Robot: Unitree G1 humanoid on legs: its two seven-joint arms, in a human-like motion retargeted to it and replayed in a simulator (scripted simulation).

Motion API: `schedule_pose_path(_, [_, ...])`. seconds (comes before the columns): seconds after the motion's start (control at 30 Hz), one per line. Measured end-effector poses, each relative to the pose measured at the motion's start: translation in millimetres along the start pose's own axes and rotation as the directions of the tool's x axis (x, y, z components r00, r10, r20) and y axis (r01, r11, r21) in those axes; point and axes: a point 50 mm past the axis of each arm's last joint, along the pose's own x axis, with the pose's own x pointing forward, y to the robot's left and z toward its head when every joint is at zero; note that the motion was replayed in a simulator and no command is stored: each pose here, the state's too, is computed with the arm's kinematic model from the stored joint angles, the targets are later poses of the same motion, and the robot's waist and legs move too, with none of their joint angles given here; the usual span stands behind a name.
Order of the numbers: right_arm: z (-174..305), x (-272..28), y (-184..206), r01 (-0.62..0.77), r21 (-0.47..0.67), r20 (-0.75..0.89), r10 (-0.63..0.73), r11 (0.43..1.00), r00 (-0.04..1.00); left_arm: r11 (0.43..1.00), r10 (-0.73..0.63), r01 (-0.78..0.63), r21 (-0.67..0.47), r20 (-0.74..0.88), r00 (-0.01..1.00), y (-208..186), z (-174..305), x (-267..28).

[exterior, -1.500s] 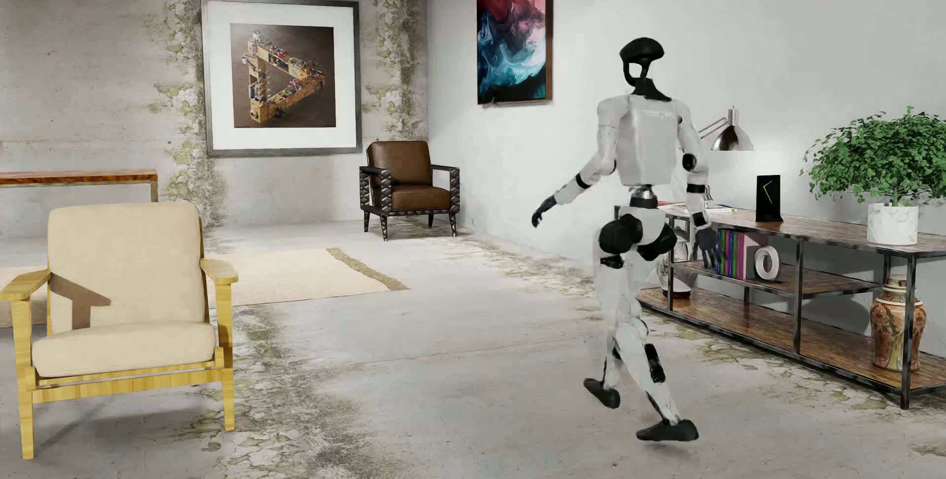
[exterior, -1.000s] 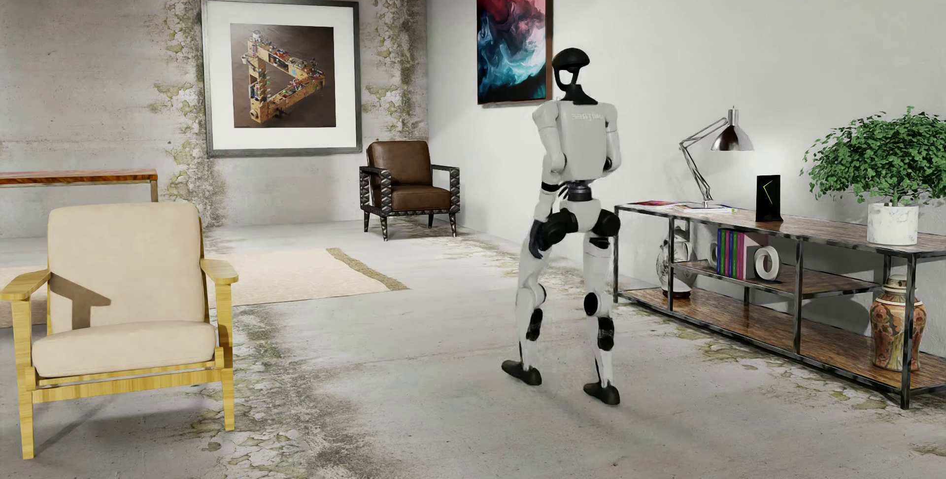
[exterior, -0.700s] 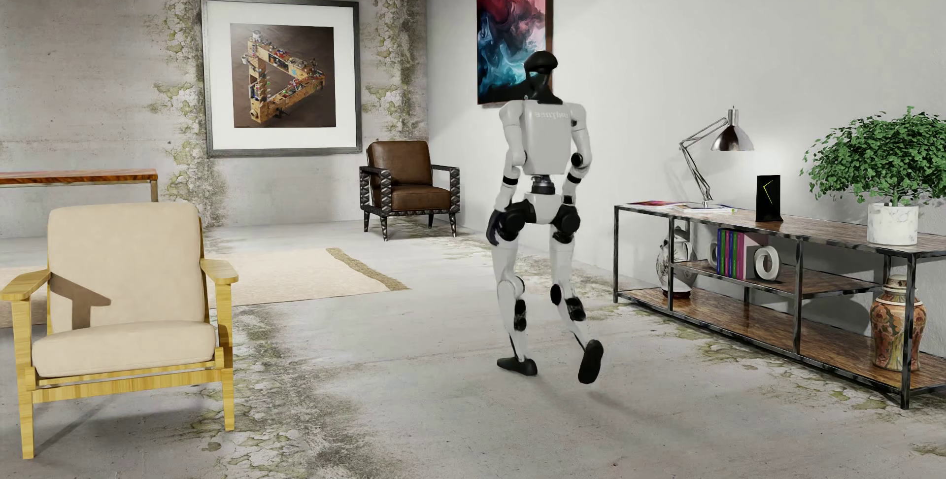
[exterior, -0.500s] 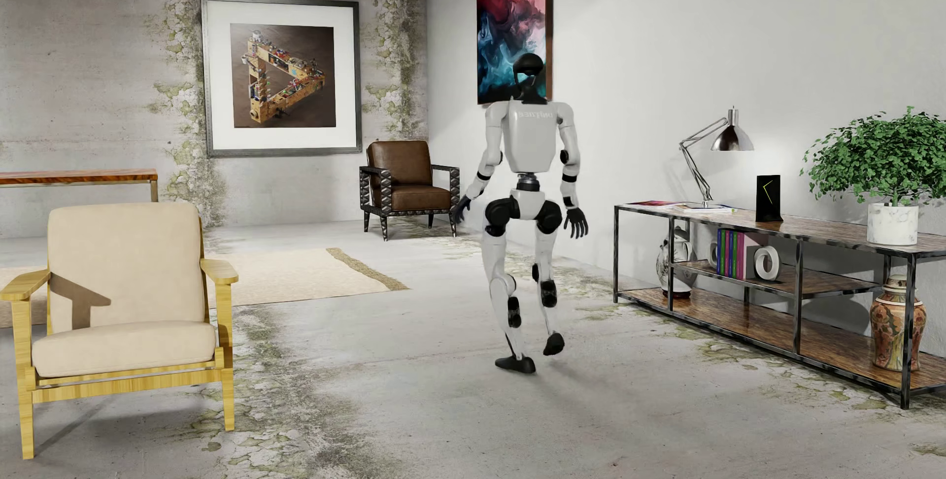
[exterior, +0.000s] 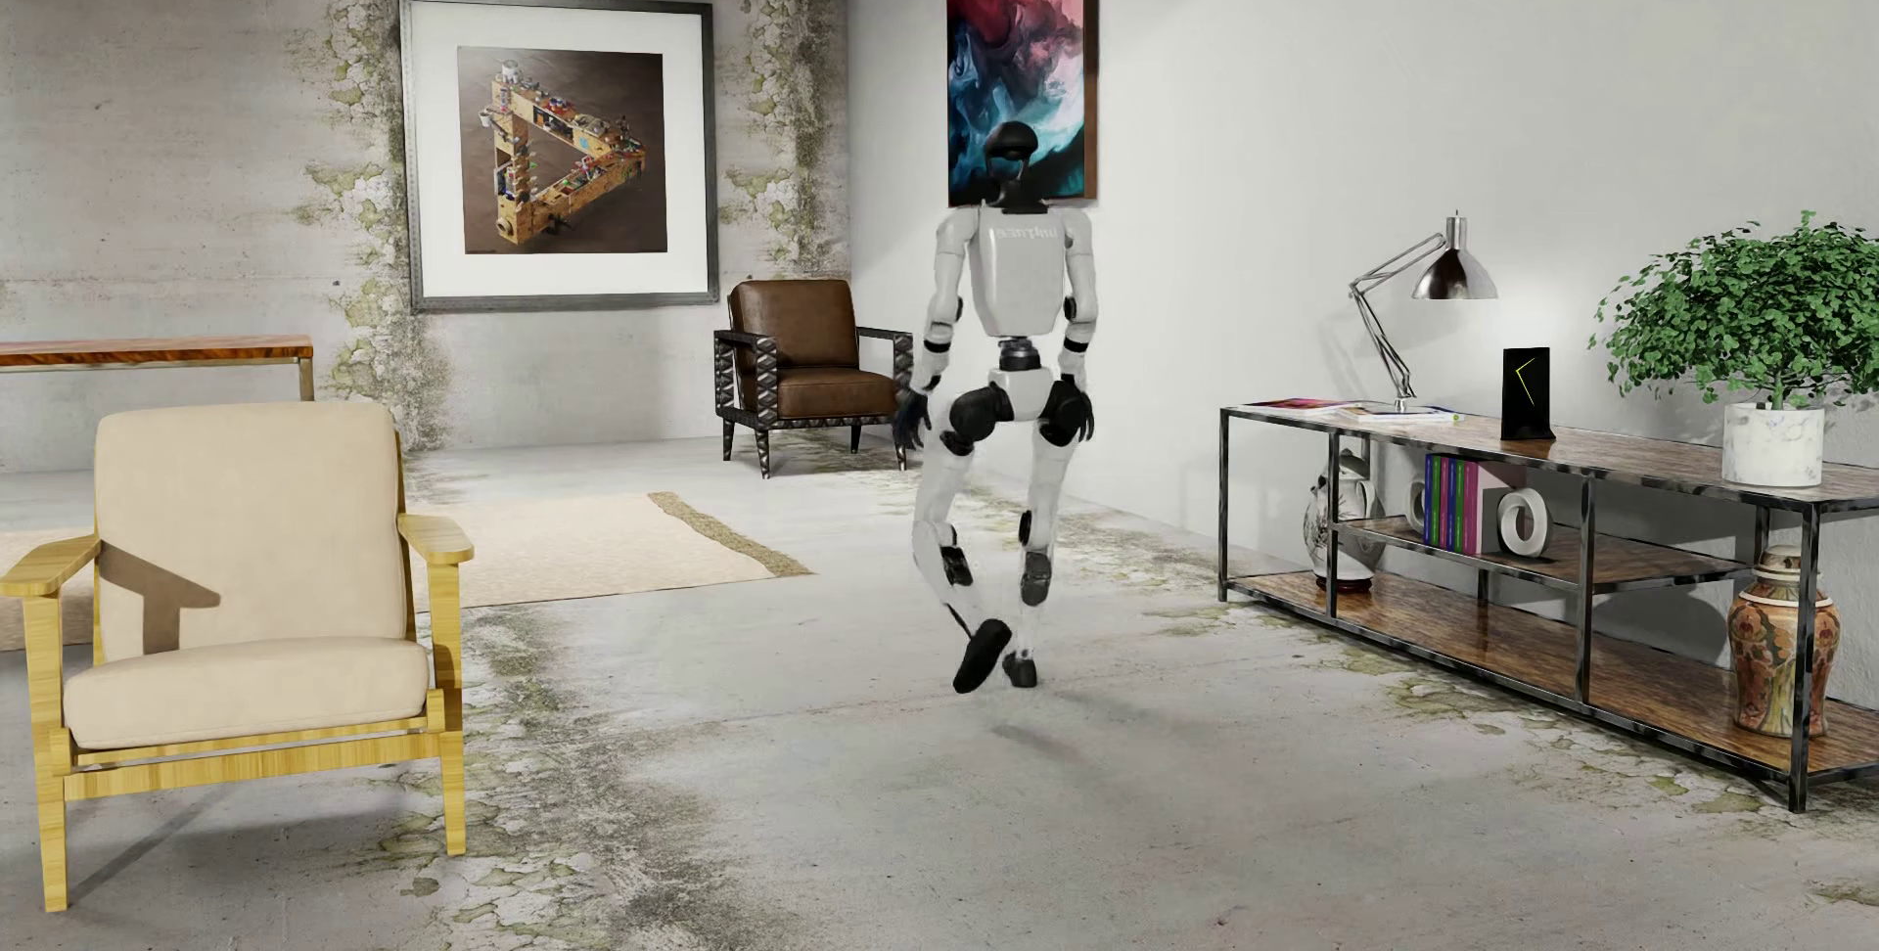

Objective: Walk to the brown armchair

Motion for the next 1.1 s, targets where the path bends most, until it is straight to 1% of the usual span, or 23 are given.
schedule_pose_path(0.07, [33,4,-40,0.154,0.102,0.125,-0.166,0.983,0.978,0.994,-0.041,0.034,-0.102,-0.063,0.997,-29,-13,-7])
schedule_pose_path(0.13, [66,-2,-74,0.256,0.188,0.28,-0.302,0.948,0.911,0.975,-0.077,0.05,-0.216,-0.117,0.99,-57,-23,-16])
schedule_pose_path(0.2, [91,-11,-98,0.321,0.199,0.398,-0.376,0.926,0.837,0.966,-0.146,0.112,-0.234,-0.136,0.98,-81,-24,-24])
schedule_pose_path(0.3, [107,-14,-107,0.327,0.174,0.444,-0.37,0.929,0.816,0.954,-0.243,0.22,-0.203,-0.098,0.965,-97,-19,-29])
schedule_pose_path(0.4, [96,-8,-84,0.273,0.104,0.39,-0.291,0.956,0.873,0.965,-0.191,0.172,-0.2,-0.083,0.978,-88,-15,-28])
schedule_pose_path(0.47, [69,1,-54,0.193,0.002,0.288,-0.186,0.981,0.939,0.956,-0.14,0.105,-0.275,-0.11,0.984,-79,-12,-24])
schedule_pose_path(0.5, [48,4,-35,0.126,-0.073,0.198,-0.11,0.989,0.974,0.947,-0.125,0.078,-0.31,-0.134,0.983,-73,-13,-22])
schedule_pose_path(0.53, [29,6,-16,0.026,-0.179,0.11,-0.007,0.984,0.994,0.94,-0.105,0.048,-0.338,-0.152,0.983,-66,-13,-18])
schedule_pose_path(0.57, [13,5,-1,-0.094,-0.31,0.044,0.113,0.946,0.993,0.94,-0.074,0.018,-0.342,-0.152,0.986,-54,-10,-14])
schedule_pose_path(0.6, [-1,5,7,-0.192,-0.393,-0.013,0.203,0.899,0.979,0.94,-0.03,-0.021,-0.341,-0.144,0.989,-40,-7,-10])
schedule_pose_path(0.63, [-14,4,8,-0.238,-0.392,-0.063,0.232,0.889,0.971,0.934,0.034,-0.08,-0.348,-0.137,0.99,-23,-5,-6])
schedule_pose_path(0.67, [-27,3,4,-0.21,-0.313,-0.094,0.189,0.926,0.977,0.929,0.096,-0.135,-0.346,-0.126,0.987,-9,-6,-4])
schedule_pose_path(0.7, [-36,1,-1,-0.123,-0.188,-0.117,0.102,0.974,0.988,0.918,0.159,-0.185,-0.35,-0.102,0.982,9,-2,-2])
schedule_pose_path(0.73, [-48,-1,-6,-0.024,-0.083,-0.157,0.01,0.996,0.988,0.908,0.222,-0.233,-0.348,-0.073,0.972,26,2,-1])
schedule_pose_path(0.77, [-60,-5,-10,0.066,-0.007,-0.199,-0.067,0.998,0.978,0.898,0.283,-0.278,-0.341,-0.037,0.958,43,6,-2])
schedule_pose_path(0.8, [-70,-8,-10,0.115,0.019,-0.234,-0.108,0.993,0.966,0.887,0.339,-0.319,-0.333,0.003,0.941,59,11,-5])
schedule_pose_path(0.83, [-77,-12,-5,0.123,0.019,-0.262,-0.113,0.992,0.958,0.875,0.388,-0.356,-0.33,0.035,0.921,73,15,-7])
schedule_pose_path(0.87, [-82,-15,3,0.079,0.02,-0.279,-0.071,0.997,0.958,0.863,0.424,-0.385,-0.328,0.054,0.904,85,18,-10])
schedule_pose_path(0.9, [-86,-19,15,-0.006,0.015,-0.289,0.01,1.0,0.957,0.849,0.453,-0.406,-0.338,0.072,0.889,95,22,-12])
schedule_pose_path(0.97, [-85,-25,37,-0.188,0.022,-0.294,0.186,0.982,0.937,0.836,0.484,-0.429,-0.341,0.094,0.87,108,28,-15])
schedule_pose_path(1.0, [-80,-26,44,-0.247,0.02,-0.29,0.242,0.969,0.926,0.827,0.491,-0.435,-0.357,0.08,0.868,110,26,-16])
schedule_pose_path(1.07, [-68,-25,51,-0.269,-0.008,-0.292,0.255,0.963,0.922,0.823,0.463,-0.427,-0.376,0.006,0.887,92,12,-14])
schedule_pose_path(1.1, [-61,-24,51,-0.247,-0.021,-0.289,0.23,0.969,0.929,0.849,0.415,-0.396,-0.349,-0.022,0.909,76,8,-12])
